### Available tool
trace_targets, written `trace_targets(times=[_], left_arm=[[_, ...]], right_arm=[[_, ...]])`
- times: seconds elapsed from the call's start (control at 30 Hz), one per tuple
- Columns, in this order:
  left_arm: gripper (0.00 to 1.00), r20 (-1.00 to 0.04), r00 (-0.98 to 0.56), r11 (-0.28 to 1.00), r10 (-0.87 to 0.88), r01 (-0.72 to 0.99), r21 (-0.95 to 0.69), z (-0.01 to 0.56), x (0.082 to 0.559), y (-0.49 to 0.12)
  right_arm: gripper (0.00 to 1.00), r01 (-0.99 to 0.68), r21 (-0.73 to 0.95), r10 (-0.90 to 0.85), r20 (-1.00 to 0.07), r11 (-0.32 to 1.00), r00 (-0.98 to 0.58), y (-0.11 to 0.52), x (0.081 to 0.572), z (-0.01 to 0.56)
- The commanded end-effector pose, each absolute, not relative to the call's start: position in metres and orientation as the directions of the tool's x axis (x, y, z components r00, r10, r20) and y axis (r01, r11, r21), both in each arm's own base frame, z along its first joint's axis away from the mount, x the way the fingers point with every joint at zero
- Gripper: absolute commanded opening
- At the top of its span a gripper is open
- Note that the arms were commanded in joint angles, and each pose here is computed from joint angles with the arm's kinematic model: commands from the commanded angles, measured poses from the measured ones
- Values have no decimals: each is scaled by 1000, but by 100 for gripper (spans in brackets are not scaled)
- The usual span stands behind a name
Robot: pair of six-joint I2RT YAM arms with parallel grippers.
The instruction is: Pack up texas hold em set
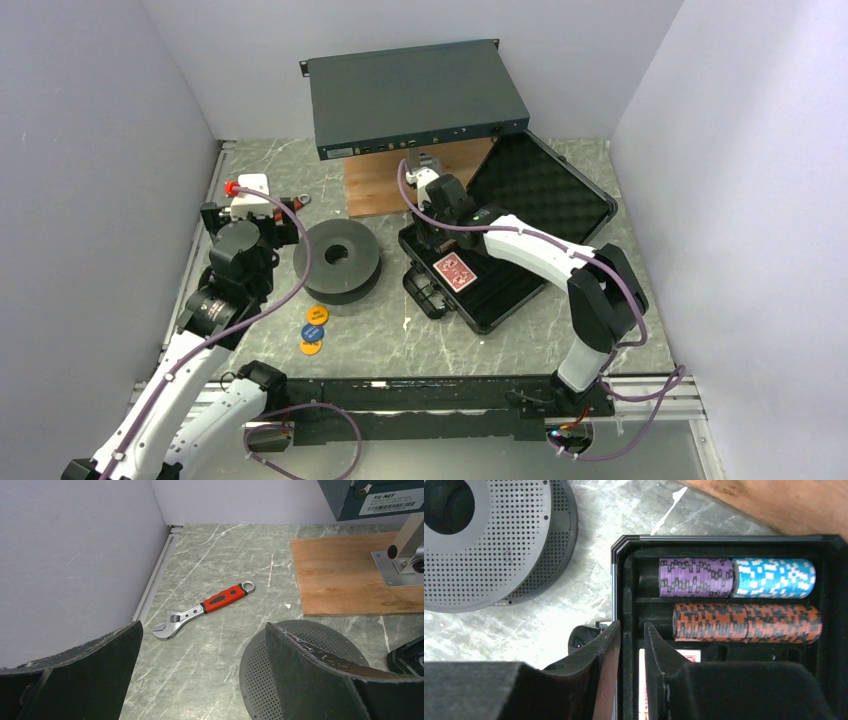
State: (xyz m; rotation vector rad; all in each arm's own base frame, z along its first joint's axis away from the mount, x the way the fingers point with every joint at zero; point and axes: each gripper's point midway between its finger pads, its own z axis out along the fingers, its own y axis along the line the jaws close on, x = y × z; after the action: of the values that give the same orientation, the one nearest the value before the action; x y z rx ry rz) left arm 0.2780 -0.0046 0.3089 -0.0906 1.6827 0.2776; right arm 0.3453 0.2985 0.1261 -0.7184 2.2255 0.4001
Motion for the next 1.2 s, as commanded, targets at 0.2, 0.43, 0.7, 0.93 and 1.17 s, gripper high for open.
trace_targets(times=[0.2,0.43,0.7,0.93,1.17], left_arm=[[99,-993,-80,969,87,-224,103,329,276,-3],[99,-993,-83,969,88,-223,104,328,276,-3],[99,-992,-87,969,90,-221,107,327,277,-4],[99,-991,-96,969,94,-218,113,325,279,-5],[99,-991,-97,969,94,-218,114,325,279,-5]], right_arm=[[9,-545,71,-348,-699,836,-625,298,354,95],[3,-477,-16,-370,-655,879,-659,279,361,70],[1,-412,-150,-411,-615,899,-673,251,368,52],[0,-426,-148,-419,-623,892,-661,251,366,58],[6,-466,-88,-392,-687,881,-611,265,357,98]])
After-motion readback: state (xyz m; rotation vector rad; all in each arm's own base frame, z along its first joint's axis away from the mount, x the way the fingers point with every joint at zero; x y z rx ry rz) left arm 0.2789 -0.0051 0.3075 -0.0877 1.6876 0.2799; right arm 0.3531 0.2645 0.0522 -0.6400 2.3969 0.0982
